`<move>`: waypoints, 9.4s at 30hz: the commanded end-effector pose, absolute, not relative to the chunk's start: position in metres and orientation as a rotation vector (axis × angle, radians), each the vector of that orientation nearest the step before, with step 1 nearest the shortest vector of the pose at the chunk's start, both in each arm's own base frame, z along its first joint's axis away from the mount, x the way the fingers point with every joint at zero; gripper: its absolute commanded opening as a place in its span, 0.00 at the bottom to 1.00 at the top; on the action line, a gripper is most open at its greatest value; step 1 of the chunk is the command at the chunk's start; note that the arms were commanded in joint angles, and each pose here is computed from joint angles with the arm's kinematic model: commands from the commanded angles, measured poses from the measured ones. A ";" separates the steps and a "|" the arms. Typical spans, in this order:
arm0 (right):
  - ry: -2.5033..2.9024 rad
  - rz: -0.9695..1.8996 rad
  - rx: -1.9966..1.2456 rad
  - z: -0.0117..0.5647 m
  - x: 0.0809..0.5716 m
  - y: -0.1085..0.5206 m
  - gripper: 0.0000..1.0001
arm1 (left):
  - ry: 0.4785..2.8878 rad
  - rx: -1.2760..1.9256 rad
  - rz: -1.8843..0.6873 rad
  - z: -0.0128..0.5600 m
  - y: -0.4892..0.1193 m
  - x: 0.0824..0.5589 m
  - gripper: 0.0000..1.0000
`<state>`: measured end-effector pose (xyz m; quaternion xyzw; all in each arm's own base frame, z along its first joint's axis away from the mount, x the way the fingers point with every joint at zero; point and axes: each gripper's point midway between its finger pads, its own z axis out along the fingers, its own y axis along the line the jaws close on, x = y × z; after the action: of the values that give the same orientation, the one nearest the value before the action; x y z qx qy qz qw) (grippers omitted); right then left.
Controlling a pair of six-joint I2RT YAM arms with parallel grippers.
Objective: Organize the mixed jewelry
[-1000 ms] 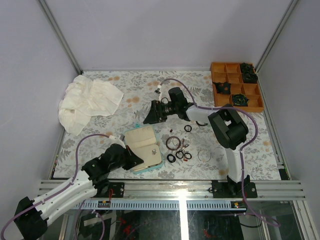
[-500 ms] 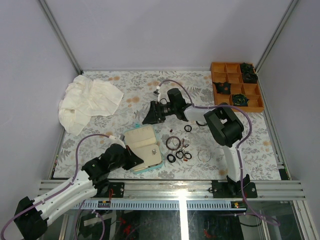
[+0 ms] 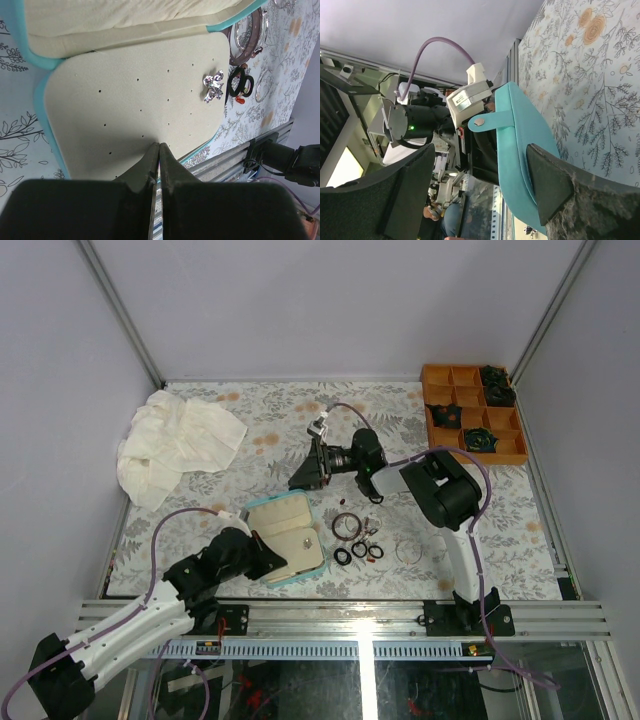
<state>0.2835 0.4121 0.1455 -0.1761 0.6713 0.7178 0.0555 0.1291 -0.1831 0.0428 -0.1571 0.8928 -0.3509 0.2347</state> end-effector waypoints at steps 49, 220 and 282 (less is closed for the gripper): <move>2.198 1.943 -0.904 0.138 0.151 0.387 0.79 | 1.997 -0.435 -1.084 0.214 -0.147 0.140 0.01; 2.272 1.366 -0.911 0.172 0.167 0.490 0.50 | 2.100 -0.741 -0.883 0.146 -0.156 0.181 0.32; 2.398 0.783 -0.899 0.083 0.205 0.417 0.87 | 2.132 -0.690 -0.625 0.096 -0.146 0.229 0.34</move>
<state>0.1792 0.3867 0.0521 -0.3012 0.8991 0.2740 0.1605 0.2028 -0.1089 0.0563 -0.2822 0.8726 -0.1381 0.3741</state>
